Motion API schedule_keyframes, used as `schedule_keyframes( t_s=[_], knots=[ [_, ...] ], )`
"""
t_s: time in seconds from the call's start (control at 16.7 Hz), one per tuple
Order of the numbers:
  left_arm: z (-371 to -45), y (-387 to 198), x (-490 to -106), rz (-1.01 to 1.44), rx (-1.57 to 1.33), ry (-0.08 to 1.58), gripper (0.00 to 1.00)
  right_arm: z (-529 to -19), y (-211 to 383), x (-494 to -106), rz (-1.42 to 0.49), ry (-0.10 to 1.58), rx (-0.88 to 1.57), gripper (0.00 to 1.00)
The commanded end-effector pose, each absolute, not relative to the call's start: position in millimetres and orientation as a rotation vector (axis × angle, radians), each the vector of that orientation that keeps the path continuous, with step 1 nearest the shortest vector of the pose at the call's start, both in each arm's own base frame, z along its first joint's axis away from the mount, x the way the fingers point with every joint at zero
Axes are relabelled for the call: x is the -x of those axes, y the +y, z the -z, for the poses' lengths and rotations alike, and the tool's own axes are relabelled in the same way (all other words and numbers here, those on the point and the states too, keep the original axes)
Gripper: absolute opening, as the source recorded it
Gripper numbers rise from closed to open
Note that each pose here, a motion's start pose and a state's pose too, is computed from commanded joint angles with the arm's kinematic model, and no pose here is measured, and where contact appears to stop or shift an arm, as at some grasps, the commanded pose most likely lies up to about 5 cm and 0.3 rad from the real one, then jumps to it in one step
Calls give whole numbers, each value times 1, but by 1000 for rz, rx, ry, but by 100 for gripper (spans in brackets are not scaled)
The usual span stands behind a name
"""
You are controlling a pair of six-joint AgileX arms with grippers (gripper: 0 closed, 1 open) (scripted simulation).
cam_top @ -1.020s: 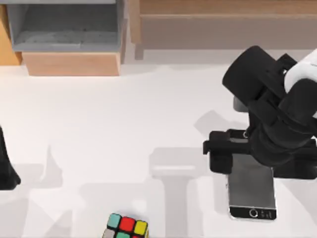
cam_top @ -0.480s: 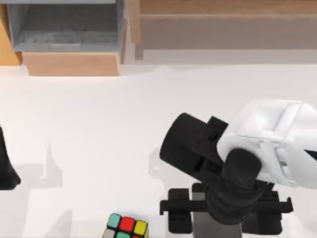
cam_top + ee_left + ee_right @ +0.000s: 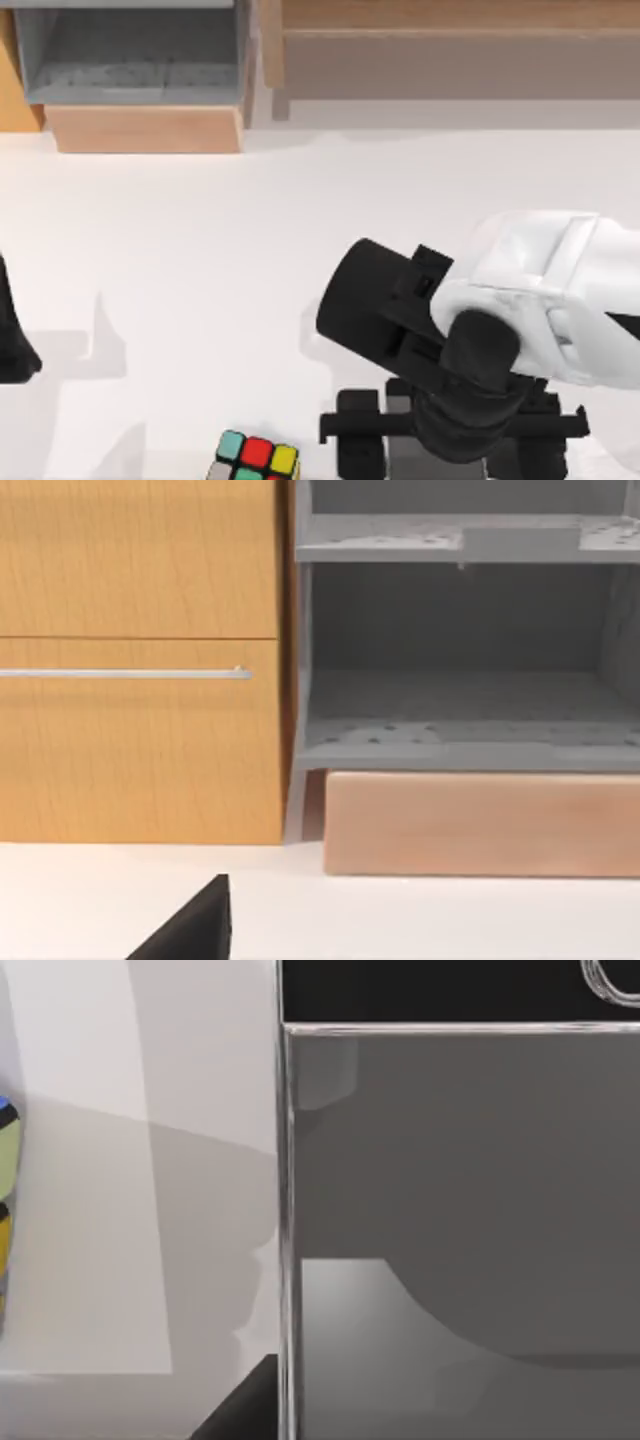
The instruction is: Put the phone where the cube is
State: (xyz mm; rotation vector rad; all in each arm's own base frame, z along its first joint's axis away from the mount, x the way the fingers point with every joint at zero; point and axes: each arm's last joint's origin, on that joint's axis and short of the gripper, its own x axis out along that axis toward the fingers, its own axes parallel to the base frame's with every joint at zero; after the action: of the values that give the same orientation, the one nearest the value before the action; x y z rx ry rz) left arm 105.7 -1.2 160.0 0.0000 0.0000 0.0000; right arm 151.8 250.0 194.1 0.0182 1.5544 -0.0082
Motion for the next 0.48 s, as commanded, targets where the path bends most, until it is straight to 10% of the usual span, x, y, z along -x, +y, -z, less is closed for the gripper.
schedule_keyframes(
  t_s=[0.48],
  knots=[
    [-160,-1,-106,0,0,0,100,-197,252,-154,-1,1568,-70,0]
  ],
)
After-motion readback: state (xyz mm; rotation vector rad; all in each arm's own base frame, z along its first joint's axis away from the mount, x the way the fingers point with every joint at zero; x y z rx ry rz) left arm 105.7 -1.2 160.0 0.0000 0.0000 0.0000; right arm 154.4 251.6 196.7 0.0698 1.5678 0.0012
